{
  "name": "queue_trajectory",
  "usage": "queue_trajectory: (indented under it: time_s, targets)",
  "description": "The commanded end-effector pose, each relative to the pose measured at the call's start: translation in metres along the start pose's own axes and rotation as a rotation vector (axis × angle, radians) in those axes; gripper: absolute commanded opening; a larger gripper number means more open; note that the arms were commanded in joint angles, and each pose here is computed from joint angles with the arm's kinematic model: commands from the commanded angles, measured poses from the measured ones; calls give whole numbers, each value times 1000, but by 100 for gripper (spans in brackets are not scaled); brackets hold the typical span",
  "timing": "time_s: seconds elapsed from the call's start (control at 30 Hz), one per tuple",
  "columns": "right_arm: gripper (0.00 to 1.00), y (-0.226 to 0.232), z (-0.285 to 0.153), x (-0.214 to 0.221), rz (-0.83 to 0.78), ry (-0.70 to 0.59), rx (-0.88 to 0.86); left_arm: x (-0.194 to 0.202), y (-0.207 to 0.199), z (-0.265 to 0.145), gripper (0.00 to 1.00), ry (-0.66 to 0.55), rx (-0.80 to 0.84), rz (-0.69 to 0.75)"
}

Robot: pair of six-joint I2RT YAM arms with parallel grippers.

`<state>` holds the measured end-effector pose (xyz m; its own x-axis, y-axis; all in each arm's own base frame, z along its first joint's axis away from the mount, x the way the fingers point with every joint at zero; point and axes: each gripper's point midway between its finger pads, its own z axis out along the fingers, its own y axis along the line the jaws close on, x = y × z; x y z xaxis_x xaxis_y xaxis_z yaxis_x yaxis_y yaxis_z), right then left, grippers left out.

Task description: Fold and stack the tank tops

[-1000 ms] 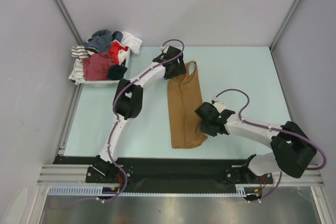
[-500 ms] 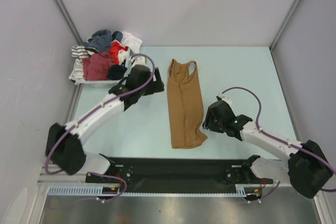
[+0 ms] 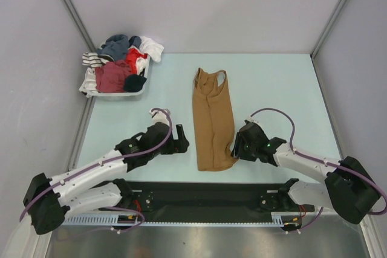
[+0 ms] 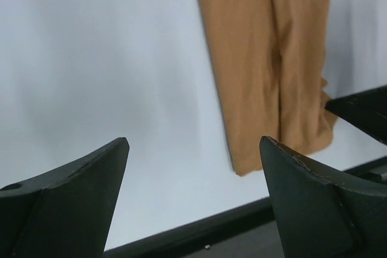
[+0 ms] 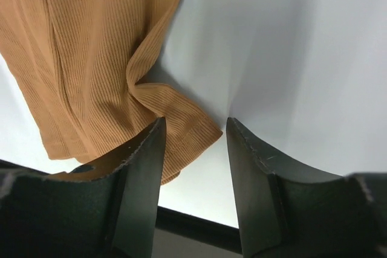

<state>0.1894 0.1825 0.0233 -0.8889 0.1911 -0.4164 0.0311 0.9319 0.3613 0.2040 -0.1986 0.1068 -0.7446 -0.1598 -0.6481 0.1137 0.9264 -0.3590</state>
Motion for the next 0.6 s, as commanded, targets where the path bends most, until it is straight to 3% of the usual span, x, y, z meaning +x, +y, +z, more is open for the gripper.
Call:
queue_trajectory:
  time_s: [0.0,0.2,0.33,0.4,0.57]
  targets:
    - [50,-4,-2,5,44,-8,29,6,-8,-5,96,-19,22,-54]
    - [43,-24,2,13,72,2,137,39,-19,4,96,50,18,-15]
    - [13,-30,-4,16,67,-12,183,48,-25,9,96,75,21,-22]
    - [4,-30,-10,15,83,-31,199,54,-29,11,96,95,32,-16]
    - [8,-31,-28,28,75,-46,258,66,-36,12,96,130,18,3]
